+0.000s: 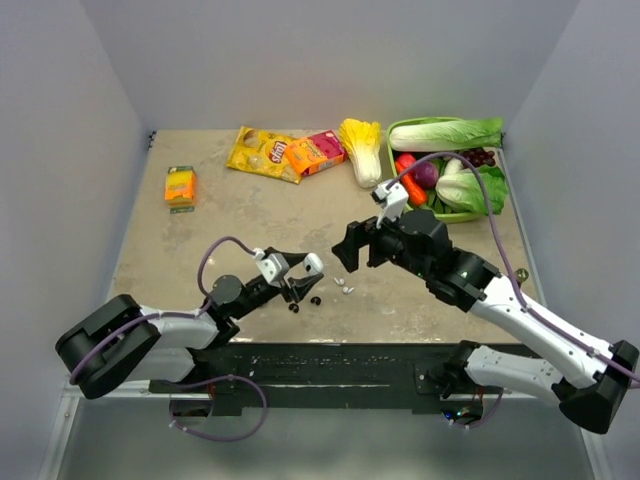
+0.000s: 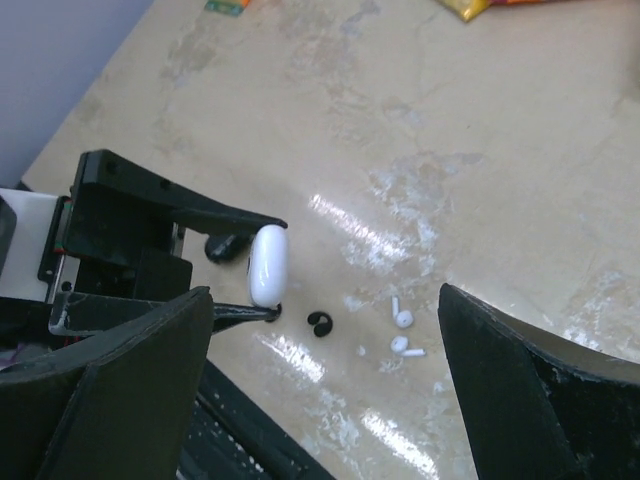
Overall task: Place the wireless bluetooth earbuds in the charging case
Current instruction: Open the charging case.
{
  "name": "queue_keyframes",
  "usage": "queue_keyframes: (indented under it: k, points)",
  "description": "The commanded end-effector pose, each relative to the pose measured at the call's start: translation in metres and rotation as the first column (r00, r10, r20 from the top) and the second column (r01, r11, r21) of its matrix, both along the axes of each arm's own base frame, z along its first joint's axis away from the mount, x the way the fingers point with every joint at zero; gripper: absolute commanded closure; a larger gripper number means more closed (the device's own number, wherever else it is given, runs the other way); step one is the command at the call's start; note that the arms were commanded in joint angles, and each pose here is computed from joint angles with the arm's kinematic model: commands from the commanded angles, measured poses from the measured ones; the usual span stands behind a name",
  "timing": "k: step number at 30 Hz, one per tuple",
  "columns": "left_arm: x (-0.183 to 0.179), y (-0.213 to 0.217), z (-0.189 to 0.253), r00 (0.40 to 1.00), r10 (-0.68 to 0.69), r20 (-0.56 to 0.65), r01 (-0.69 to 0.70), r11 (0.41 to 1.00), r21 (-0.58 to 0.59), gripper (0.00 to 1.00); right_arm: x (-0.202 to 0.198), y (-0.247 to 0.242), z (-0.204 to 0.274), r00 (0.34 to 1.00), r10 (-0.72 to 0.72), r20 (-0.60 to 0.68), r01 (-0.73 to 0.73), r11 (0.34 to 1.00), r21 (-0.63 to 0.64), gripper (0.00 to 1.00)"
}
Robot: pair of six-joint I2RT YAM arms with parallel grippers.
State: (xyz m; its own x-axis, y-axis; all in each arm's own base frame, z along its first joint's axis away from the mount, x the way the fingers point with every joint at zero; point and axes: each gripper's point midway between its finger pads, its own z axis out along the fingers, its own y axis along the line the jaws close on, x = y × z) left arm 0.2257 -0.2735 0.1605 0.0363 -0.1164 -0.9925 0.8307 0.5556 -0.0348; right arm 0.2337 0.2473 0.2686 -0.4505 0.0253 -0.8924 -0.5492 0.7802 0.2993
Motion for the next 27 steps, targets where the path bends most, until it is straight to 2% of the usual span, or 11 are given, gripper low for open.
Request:
queue_keyframes:
  k: [1,10,17,20,27]
  points:
    - [-0.015,0.011,0.094,0.917,0.096,0.387,-0.024,0.982,-0.188,1.0,-0.012,0.019,0.003,0.996,0.086,-0.015,-0.086,0.996,-0.002,0.03]
    - [-0.019,0.017,0.084,0.894,0.179,0.41,-0.129,0.981,-0.146,1.0,-0.017,0.051,-0.023,0.986,0.148,-0.077,-0.151,0.988,-0.026,0.03]
    - [-0.028,0.012,0.085,0.893,0.154,0.423,-0.104,0.985,-0.14,1.0,-0.015,0.064,-0.035,0.982,0.157,-0.103,-0.157,0.988,0.009,0.03]
    - [-0.03,0.01,0.086,0.894,0.147,0.424,-0.095,0.985,-0.141,1.0,-0.021,0.073,-0.038,0.971,0.204,-0.126,-0.2,0.979,0.039,0.03]
    - [-0.035,0.006,0.088,0.894,0.135,0.427,-0.084,0.987,-0.135,1.0,-0.02,0.079,-0.054,0.965,0.204,-0.163,-0.203,0.979,0.025,0.09]
